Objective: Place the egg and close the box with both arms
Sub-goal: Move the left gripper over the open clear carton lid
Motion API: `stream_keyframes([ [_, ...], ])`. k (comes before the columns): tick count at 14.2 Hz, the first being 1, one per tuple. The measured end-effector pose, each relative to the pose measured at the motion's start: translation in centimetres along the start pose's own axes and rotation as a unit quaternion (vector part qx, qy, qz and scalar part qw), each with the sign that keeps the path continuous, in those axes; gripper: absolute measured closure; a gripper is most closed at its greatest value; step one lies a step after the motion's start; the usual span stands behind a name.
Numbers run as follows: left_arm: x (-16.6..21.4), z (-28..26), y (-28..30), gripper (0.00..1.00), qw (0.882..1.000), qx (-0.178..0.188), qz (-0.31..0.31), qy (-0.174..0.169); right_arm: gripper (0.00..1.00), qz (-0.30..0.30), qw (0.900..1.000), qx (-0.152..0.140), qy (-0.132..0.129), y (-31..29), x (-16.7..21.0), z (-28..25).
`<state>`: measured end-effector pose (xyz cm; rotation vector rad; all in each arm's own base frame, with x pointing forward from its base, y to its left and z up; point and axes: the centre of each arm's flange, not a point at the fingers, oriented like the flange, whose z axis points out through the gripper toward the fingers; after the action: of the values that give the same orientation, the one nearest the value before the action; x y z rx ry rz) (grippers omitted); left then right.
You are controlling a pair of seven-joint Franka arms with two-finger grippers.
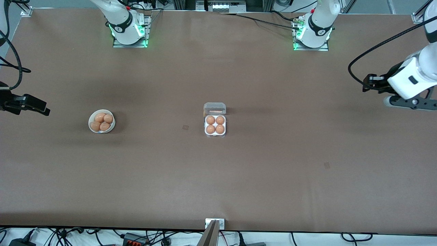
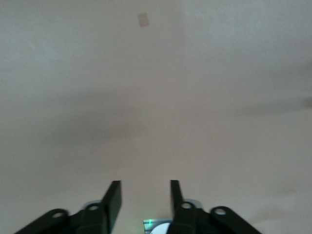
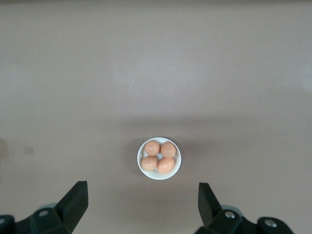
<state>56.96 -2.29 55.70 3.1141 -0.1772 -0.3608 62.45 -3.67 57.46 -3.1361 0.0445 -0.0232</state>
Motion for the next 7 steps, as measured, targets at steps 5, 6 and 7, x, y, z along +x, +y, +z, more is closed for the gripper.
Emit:
stream_keyframes([
  [5,0.3,2.4,3.5,0.99,0.996,-0.079,0.01,-0.038,0.0,0.002,1.0,0.001,0.005,0.3,-3.3,2.4],
  [6,0.5,3.2,5.0,0.99,0.994,-0.096,0.007,-0.049,0.0,0.002,1.0,0.002,0.004,0.4,-3.9,2.3],
  [7,0.6,4.0,6.9,0.99,0.992,-0.108,0.002,-0.059,0.0,0.002,1.0,0.002,0.006,0.4,-4.4,1.6],
])
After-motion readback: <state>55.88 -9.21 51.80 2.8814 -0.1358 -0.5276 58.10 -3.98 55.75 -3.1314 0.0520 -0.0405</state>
